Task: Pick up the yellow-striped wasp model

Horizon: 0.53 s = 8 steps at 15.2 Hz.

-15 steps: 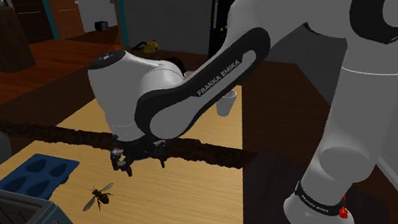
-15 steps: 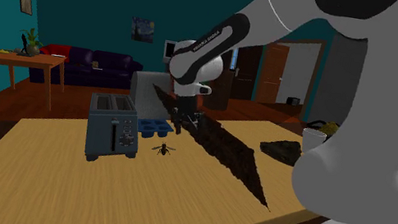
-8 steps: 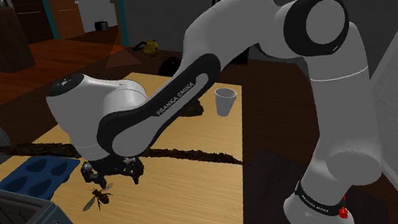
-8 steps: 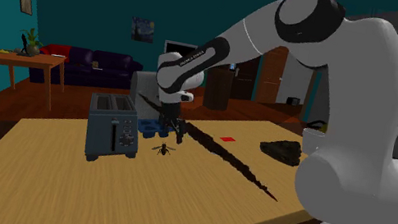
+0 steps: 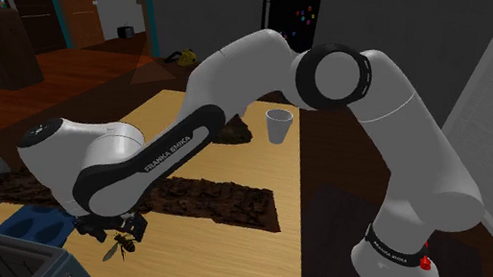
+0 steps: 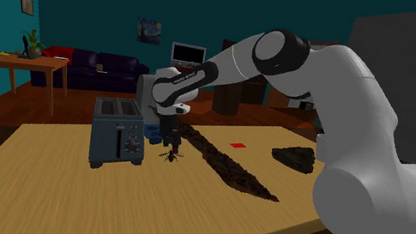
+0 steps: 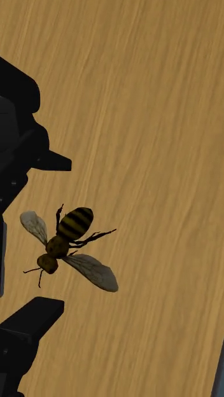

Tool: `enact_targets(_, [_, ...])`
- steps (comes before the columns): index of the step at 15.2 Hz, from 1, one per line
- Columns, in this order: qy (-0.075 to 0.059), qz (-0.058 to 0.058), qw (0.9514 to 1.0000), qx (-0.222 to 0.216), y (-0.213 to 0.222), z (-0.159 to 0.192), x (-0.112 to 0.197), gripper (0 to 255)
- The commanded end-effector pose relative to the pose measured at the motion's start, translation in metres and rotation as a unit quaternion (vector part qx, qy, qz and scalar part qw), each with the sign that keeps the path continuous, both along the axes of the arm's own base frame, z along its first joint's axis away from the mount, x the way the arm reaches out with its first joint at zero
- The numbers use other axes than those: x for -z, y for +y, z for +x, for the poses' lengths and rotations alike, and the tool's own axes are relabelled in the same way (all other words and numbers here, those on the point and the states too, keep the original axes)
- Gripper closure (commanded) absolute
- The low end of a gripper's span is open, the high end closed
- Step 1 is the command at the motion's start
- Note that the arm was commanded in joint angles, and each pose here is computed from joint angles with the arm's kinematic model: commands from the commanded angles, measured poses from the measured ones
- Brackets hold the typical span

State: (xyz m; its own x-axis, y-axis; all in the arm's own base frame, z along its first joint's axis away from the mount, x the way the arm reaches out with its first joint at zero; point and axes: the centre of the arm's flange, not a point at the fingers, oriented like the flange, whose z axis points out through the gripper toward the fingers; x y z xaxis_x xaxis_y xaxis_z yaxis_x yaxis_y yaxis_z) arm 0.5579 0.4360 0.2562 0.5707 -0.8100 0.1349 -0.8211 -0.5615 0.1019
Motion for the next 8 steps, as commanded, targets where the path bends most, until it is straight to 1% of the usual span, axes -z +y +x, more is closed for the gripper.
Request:
enact_targets(1, [-0.003,-0.001,1.0000,0.005,-0.001,0.006,0.009,0])
enact_targets(6, [-0.003,-0.001,1.0000,0.005,-0.001,0.006,0.039,0])
enact_targets(8, [-0.003,-0.001,1.0000,0.005,-0.001,0.006,0.039,0])
